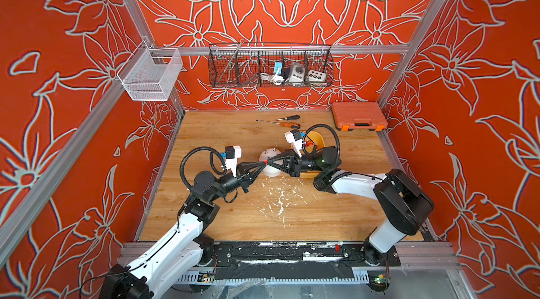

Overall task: Cover the protruding screws with screw protection sleeves
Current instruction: Pick up the screw protection sleeve from the center of the board.

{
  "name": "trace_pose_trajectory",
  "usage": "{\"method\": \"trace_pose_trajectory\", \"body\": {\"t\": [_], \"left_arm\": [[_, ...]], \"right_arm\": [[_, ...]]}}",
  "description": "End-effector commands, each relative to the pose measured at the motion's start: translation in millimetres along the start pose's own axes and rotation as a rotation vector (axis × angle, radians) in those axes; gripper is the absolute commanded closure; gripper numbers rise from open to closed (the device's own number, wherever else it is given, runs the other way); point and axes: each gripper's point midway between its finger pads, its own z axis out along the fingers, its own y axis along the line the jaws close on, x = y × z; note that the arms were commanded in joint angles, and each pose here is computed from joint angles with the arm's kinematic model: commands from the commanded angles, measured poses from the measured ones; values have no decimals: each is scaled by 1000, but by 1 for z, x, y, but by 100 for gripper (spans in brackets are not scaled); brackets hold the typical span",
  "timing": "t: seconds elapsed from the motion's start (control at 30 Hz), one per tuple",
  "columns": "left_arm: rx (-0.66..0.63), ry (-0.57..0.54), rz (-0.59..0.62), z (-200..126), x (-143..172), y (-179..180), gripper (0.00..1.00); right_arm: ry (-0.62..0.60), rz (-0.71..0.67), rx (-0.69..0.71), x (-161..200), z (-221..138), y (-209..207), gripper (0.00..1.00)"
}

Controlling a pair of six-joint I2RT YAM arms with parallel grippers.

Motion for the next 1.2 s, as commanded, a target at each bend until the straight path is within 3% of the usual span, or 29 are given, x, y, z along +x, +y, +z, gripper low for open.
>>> {"method": "trace_pose_trajectory", "body": {"t": [0.0, 0.37, 0.47, 0.53, 0.6, 0.7, 0.8, 0.97, 1.17], "left_arm": [[-13, 12, 1, -3, 7, 4, 100], [8, 16, 14, -3, 9, 0, 100], [-37, -1, 64, -9, 10, 5, 66], [-75, 5, 117, -16, 16, 9, 55], [-135, 7, 176, -24, 21, 17, 43], [-203, 10, 271, -37, 38, 28, 34], [-189, 75, 397, -40, 59, 25, 33], [-113, 223, 562, -26, 94, 8, 31], [10, 267, 623, -11, 108, -13, 31]], "right_arm": [[-45, -81, -56, -28, 3, 25, 100], [29, -69, -86, -26, 7, 32, 100], [92, -41, -51, -16, 4, 26, 100], [164, -28, 21, -5, 3, 15, 100], [277, -31, 181, 10, -6, -1, 100], [429, -46, 386, 20, -28, -10, 100], [562, 48, 522, 32, -48, -14, 100], [737, 244, 568, 62, -68, 1, 100], [836, 269, 573, 81, -68, 11, 100]]}}
